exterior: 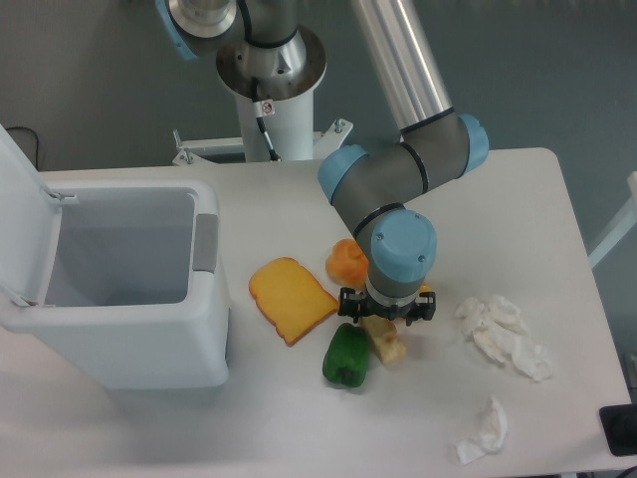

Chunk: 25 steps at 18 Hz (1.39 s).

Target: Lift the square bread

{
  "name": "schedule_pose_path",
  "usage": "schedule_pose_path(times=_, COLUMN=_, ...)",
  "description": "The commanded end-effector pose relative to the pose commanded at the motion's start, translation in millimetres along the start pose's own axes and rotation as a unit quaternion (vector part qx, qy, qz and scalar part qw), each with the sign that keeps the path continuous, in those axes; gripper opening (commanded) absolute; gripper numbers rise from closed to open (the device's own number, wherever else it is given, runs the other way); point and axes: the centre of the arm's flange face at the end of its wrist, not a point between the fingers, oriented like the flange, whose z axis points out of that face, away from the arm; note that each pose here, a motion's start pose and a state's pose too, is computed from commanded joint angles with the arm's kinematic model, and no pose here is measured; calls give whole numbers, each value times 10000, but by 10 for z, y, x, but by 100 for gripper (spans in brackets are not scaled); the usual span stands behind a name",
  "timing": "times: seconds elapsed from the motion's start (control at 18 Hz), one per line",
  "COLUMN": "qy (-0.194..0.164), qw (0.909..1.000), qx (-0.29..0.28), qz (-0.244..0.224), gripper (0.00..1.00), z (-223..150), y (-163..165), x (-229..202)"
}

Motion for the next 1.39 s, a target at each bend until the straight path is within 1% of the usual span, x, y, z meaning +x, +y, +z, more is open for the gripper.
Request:
schedule_pose_path(times=0.22, qy=2, qw=9999, qx=-6, qz=-115, gripper=90, z=21, y=-39, x=35)
schedule_pose_path(times=0.33, qy=14, qw=9999, qx=-25, qz=-114, gripper=85, z=51, y=-42, x=35)
schedule_pose_path(times=0.56, qy=24, qw=9999, qx=-28, qz=-106, gripper=80, z=60, y=-47, x=45)
schedule_pose_path(times=0.89, qy=24, qw=10000, qx=-28, qz=-68, gripper=65, z=57, y=-43, x=48)
schedule_pose_path(times=1.0, qy=4, qw=10000, qx=-12, qz=-31, gripper=64, z=46, y=-62, x=80)
schedule_pose_path(times=1.11, qy=-1, qw=10000, qx=-5, qz=-23, gripper=62, z=36, y=-65, x=90)
schedule_pose_path(times=1.22, qy=3, qw=10000, qx=-12, qz=-15, gripper=58, z=37, y=-67, x=101)
schedule_pose_path(times=1.39, qy=-13, qw=10000, qx=15, qz=-9, gripper=54, z=-3, y=-63, x=102)
